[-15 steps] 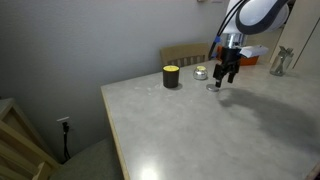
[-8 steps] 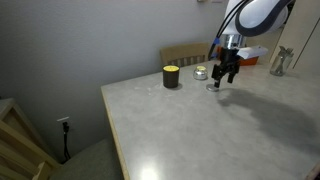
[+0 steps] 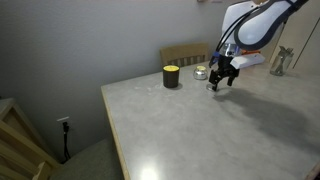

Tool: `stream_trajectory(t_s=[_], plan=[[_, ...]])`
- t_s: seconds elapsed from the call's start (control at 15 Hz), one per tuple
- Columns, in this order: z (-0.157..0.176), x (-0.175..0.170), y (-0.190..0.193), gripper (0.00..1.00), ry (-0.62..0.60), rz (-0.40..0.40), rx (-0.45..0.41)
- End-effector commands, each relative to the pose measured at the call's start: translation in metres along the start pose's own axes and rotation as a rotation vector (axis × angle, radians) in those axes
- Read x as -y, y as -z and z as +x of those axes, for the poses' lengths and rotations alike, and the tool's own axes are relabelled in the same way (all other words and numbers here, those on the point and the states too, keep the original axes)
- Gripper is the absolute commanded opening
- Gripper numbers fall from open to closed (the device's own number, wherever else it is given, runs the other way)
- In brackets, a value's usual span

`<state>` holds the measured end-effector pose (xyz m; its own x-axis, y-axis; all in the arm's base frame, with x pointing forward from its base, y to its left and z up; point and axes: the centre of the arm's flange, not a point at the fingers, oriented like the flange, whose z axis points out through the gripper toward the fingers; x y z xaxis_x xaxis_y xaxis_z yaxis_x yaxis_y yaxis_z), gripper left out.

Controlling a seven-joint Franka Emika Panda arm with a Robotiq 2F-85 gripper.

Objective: Place the lid on the jar

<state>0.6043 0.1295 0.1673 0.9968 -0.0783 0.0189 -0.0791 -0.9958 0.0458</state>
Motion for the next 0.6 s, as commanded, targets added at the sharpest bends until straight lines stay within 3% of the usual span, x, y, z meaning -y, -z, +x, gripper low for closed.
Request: stream_trajectory(t_s=[0.0, 0.27, 0.33, 0.53], plan=[[0.0079, -0.0107, -0.0161, 1.0, -0.05, -0.005, -0.044], [0.0164, -0.0195, -0.019, 1.0, -0.078, 0.025, -0.136], [0.0129, -0.0179, -0.014, 1.0, -0.06, 0.013, -0.099], [0.0151, -0.0189, -0.0146, 1.0, -0.065, 0.02, -0.121]])
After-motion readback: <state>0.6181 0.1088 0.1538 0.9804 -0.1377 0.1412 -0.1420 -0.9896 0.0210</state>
